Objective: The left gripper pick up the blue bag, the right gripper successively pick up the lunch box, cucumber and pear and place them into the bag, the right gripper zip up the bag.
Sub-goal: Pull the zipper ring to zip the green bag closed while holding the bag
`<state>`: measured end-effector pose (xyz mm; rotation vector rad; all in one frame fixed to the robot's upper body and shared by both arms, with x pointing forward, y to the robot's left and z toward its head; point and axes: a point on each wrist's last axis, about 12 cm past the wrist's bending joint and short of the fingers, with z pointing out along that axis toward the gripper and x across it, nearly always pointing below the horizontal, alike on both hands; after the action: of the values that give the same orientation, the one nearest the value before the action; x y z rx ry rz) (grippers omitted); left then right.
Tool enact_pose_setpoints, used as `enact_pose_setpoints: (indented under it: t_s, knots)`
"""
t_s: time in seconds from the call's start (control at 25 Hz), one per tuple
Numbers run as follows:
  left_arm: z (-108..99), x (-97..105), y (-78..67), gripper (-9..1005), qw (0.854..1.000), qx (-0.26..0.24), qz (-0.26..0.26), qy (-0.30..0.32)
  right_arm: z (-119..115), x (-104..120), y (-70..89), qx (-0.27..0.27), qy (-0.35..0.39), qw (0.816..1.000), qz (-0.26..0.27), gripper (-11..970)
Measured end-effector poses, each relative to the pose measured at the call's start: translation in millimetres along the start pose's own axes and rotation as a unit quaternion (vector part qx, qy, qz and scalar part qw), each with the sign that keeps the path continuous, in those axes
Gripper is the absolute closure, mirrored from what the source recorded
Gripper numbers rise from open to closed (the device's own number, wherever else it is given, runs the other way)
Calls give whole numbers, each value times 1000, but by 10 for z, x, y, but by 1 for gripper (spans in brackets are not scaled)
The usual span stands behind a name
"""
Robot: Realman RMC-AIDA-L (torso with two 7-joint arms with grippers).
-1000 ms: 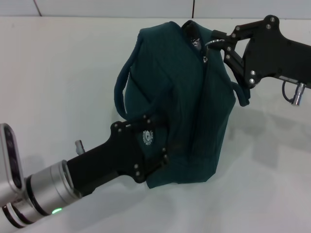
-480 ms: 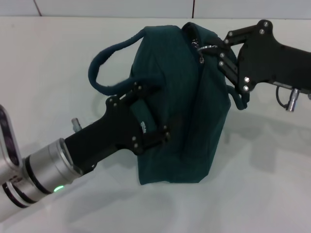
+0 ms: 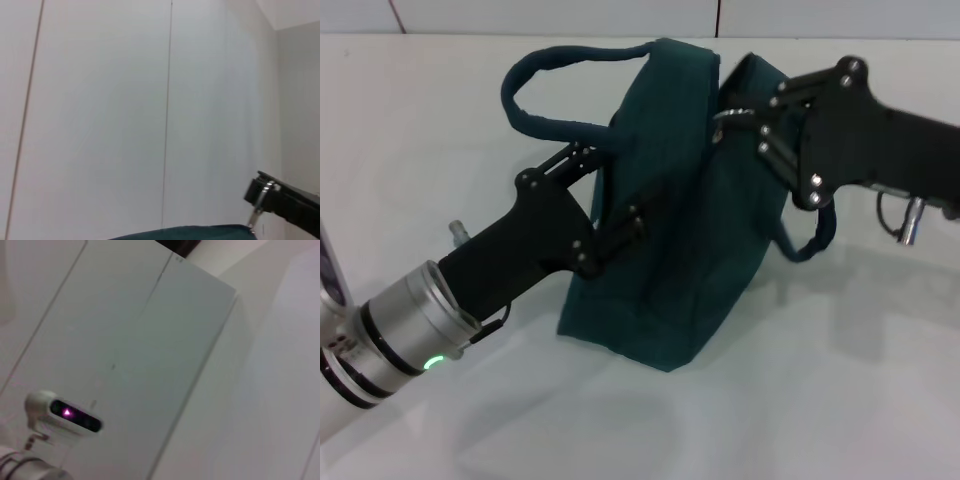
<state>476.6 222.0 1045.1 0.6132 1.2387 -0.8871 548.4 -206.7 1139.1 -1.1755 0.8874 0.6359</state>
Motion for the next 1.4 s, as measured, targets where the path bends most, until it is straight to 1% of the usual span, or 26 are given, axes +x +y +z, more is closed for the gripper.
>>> enact_pose_setpoints:
  t_s: [0.16, 0.28, 0.4, 0.52, 0.72, 1.0, 1.16, 1.4]
  knots:
    - [-32, -5, 28, 320, 1000, -13, 6, 0, 33, 0, 55, -10, -5, 1000, 6, 945]
    - [-56, -3, 38, 442, 999, -24, 23, -1, 53, 1, 75, -9, -9, 1000, 12, 945]
    - [-66, -7, 54, 563, 999, -35, 35, -3, 48, 15, 61, 10, -13, 1000, 24, 945]
    - [-78, -10, 83, 765, 998, -47, 36, -3, 7, 33, 22, 42, -19, 998, 42, 945]
    - [-67, 7, 109, 837, 998, -54, 38, 6, -92, 117, -27, 93, -12, 993, 71, 944]
    - [30, 4, 131, 939, 998, -39, 42, 11, -126, 162, -29, 104, -2, 991, 80, 944]
    - [34, -1, 140, 940, 998, -41, 43, 10, -171, 174, -32, 115, 1, 990, 83, 944]
    - [21, 16, 169, 941, 998, -51, 44, 20, -299, 246, -49, 153, 9, 983, 102, 944]
